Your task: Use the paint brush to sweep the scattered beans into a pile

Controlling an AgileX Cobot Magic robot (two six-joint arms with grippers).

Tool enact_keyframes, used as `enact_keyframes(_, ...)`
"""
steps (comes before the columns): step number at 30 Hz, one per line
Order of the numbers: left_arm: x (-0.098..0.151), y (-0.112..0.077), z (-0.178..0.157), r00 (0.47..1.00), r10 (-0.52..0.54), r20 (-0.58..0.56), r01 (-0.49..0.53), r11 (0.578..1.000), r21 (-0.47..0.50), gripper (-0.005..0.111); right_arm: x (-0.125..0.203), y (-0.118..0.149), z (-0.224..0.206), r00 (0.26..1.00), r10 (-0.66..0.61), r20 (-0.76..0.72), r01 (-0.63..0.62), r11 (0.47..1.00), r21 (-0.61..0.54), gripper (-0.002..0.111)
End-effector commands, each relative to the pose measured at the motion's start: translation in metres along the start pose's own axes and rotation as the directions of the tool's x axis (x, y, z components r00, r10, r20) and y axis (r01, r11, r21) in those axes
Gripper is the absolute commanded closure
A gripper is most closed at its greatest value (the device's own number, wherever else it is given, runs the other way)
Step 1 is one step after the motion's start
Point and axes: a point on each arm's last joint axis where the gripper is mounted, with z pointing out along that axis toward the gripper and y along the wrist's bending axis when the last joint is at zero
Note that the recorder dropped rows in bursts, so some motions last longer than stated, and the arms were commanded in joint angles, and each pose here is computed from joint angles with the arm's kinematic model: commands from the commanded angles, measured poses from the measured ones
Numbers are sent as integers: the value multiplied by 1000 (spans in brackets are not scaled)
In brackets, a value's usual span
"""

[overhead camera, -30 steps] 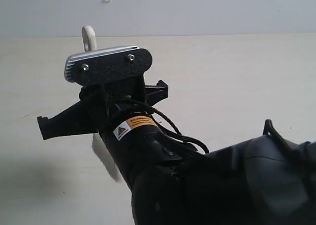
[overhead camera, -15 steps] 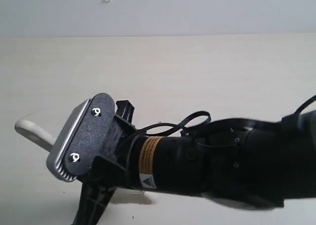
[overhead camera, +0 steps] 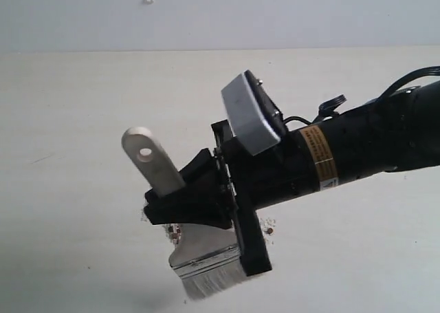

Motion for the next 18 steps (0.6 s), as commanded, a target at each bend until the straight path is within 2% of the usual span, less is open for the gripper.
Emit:
enact_keyframes(1, 0, -1, 0, 1000, -5, 1, 5, 1000, 10, 107, 16, -12, -7, 999, 22, 31, -22, 1000, -14, 108)
enact_keyframes(6, 0, -1, 0, 1000, -5, 1, 5, 1000, 10, 107, 42, -37, 7, 998, 61, -17, -61, 997, -48, 108)
enact_keyframes(18, 0, -1, 0, 1000, -5, 1, 5, 1000, 10, 107, 44, -95, 29, 1000, -18, 9, 18, 999, -36, 108)
